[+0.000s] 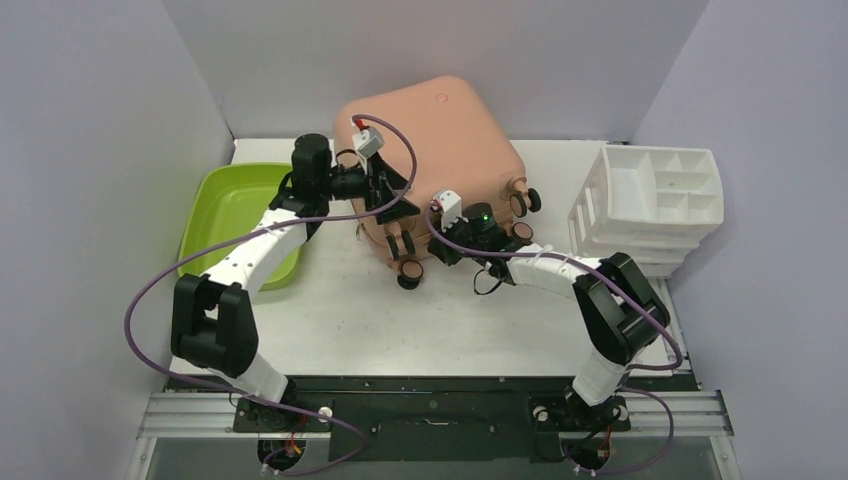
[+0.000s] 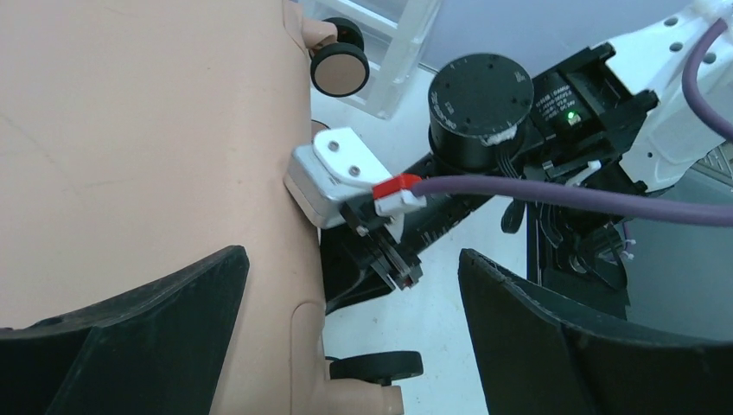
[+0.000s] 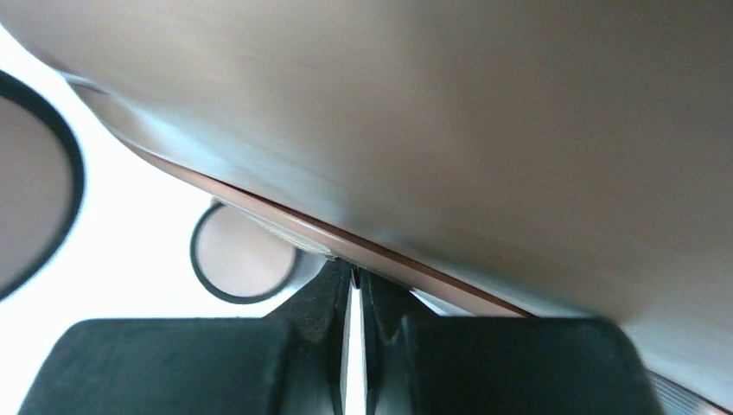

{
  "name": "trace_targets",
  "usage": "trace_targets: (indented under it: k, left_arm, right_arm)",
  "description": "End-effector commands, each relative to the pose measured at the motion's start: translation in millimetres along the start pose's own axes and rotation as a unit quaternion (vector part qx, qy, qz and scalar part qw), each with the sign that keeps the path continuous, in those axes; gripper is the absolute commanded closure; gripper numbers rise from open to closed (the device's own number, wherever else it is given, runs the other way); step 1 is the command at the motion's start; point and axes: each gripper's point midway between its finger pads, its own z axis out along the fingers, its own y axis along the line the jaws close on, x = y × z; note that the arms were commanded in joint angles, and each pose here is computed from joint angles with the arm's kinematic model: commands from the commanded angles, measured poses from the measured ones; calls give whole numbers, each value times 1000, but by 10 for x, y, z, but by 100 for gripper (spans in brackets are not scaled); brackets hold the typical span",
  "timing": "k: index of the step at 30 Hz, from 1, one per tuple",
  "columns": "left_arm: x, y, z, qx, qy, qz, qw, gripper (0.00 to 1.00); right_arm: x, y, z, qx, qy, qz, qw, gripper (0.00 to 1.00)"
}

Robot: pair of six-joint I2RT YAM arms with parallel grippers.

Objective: Open, take out, and arrange the luggage
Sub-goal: Unzip the zipper of the luggage.

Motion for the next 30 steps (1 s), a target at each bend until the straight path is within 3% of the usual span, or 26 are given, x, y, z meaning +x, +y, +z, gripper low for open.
trace_targets:
  k: [1, 8, 19, 23, 28, 30]
  left_arm:
    - [135, 51, 134, -12, 35, 36, 999, 12]
    - [598, 150, 194, -42, 90, 45, 994, 14]
    - [1217, 333, 27, -122, 188, 87, 971, 39]
    - [1370, 412, -77, -151, 217, 89, 960, 58]
    - [1527, 416, -224, -165, 248, 91, 950, 97]
    - [1578, 400, -279, -169, 256, 93, 947, 100]
  right_arm:
    - [81, -1135, -405, 201, 23, 30, 979, 100]
    - [23, -1281, -584, 218, 8, 76, 973, 100]
    - [-127, -1557, -984, 282, -11, 122, 951, 100]
    - [-70, -1651, -1058, 313, -5, 126, 941, 100]
    - [-87, -1717, -1111, 331, -13, 132, 934, 100]
    - [-142, -1680, -1098, 319, -23, 129, 939, 95]
